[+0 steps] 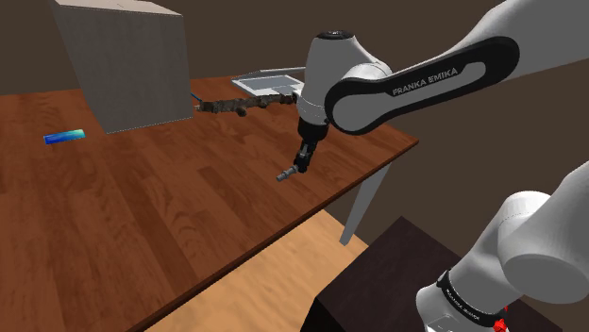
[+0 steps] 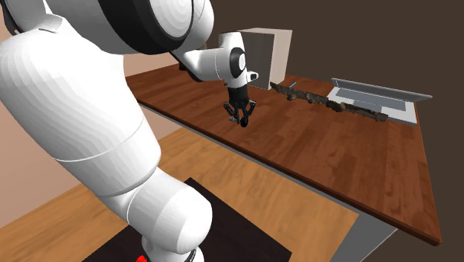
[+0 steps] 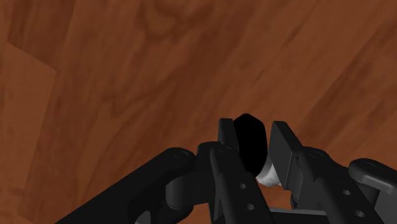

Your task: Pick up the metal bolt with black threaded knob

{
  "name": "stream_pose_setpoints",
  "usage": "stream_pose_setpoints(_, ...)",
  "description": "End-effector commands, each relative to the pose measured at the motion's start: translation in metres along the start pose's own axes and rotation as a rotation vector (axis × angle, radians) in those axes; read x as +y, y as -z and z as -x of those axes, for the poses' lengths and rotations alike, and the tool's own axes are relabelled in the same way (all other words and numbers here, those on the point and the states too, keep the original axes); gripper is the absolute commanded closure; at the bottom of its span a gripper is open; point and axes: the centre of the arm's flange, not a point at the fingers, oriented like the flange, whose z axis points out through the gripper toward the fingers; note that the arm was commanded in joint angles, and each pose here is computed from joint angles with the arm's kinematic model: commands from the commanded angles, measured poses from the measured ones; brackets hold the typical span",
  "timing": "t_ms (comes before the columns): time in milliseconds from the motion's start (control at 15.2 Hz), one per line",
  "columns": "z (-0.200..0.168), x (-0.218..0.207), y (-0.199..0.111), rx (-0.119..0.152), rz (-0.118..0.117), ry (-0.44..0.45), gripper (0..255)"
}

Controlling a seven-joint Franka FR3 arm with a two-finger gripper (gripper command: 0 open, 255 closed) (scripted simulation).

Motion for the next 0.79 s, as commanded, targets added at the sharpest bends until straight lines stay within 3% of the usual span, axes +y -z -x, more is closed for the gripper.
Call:
stream_pose_setpoints(0,0.0,0.0,0.0,0.0,0.0,0.0,255)
stream_pose_setpoints(330,-0.001,0.0,0.0,0.0,0.0,0.0,255)
stream_pose_setpoints(726,-0.001,0.004,0.031,0.0,0.0,0.0,255)
